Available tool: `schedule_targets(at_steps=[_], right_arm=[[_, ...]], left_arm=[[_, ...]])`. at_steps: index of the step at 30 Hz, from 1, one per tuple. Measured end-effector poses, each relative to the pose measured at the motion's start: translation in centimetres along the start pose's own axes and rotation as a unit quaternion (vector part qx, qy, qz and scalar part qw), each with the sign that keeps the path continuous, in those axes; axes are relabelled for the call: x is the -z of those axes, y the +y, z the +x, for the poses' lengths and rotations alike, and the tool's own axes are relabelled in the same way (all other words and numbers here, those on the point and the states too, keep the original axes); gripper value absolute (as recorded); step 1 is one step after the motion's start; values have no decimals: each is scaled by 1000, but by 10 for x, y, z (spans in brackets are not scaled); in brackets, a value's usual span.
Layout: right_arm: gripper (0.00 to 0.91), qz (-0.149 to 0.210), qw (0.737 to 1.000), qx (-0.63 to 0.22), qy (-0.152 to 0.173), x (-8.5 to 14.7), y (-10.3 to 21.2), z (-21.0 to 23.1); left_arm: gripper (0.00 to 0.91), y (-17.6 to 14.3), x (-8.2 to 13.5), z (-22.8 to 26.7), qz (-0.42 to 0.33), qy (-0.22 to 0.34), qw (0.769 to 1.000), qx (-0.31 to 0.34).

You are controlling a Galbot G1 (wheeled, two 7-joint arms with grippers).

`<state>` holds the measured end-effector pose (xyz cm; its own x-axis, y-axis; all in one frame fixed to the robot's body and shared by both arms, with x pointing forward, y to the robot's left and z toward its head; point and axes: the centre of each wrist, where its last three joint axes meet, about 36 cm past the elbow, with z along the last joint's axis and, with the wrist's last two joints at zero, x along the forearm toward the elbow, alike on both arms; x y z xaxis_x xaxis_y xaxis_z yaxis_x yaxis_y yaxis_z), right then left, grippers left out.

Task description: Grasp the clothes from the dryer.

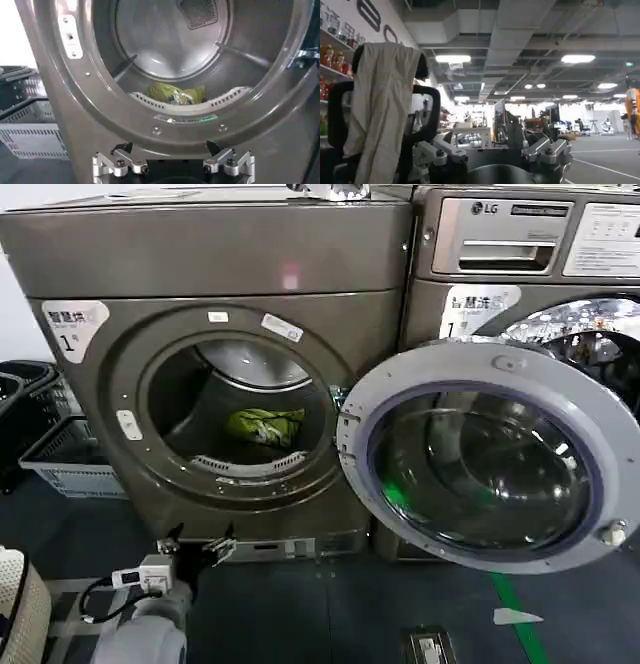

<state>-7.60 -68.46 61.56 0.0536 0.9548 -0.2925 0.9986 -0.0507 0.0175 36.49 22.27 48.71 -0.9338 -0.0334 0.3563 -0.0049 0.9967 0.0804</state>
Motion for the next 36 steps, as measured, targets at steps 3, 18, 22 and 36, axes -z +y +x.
schedule_targets(at_steps=[3,18,22,36], right_arm=[[907,0,1000,0,0,0,1,0],[907,1,1000,0,-1,0,0,0],[907,0,1000,-1,-1,0,0,1],[907,2,1000,-7,2,-4,-6,3]], left_arm=[[907,0,1,0,0,-1,1000,0],[907,0,1,0,3,-1,1000,-1],[907,-1,2,2,6,-3,1000,-3],[907,-2,0,2,8,0,1000,-6]])
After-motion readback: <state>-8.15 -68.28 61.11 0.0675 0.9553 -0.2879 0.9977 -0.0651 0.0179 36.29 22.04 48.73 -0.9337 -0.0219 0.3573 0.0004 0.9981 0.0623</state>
